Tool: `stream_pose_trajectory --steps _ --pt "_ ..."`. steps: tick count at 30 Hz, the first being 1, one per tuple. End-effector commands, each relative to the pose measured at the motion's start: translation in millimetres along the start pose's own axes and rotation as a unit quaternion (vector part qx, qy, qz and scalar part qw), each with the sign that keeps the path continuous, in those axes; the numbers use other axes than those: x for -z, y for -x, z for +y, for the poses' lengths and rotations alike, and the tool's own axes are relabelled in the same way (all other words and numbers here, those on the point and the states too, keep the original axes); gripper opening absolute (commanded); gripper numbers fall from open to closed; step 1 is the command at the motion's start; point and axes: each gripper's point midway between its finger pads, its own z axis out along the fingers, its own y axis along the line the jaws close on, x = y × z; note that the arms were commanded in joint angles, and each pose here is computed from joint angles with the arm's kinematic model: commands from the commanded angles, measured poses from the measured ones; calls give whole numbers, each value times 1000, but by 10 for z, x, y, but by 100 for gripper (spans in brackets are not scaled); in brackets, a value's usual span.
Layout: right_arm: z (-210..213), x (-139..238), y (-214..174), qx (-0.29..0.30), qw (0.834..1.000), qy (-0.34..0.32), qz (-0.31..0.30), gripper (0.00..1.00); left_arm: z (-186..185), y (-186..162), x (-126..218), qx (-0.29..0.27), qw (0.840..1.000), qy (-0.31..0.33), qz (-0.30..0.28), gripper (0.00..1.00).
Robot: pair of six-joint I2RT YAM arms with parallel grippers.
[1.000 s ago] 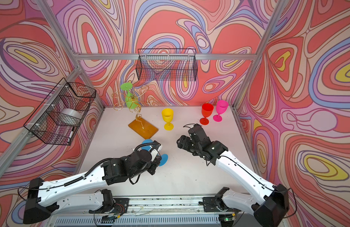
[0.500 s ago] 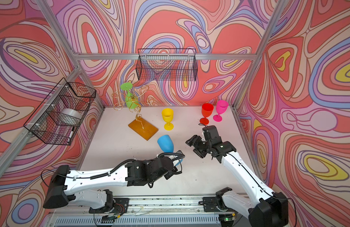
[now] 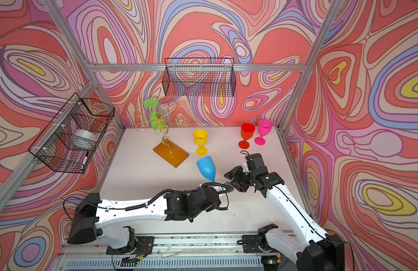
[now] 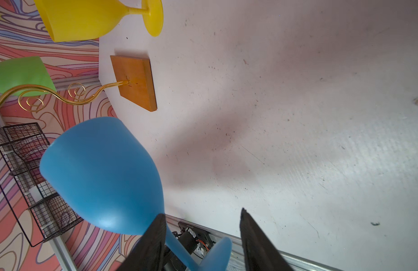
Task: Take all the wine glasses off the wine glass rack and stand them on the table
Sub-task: 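Close the right gripper on the blue glass foot beside the left gripper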
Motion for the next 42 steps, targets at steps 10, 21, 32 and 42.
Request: stream_pose_trajectory --steps 10,21,32,42 --pt "-40 31 -8 -20 1000 9 16 43 57 212 -212 -80 995 54 -13 0" --pt "-59 45 17 -41 999 22 28 38 270 360 -308 -78 993 65 -55 0" --pt "-20 41 101 -61 997 41 35 34 457 430 -371 -86 987 96 -101 0" --pt "-28 38 146 -67 996 43 32 25 436 525 -448 -90 984 91 -120 0"
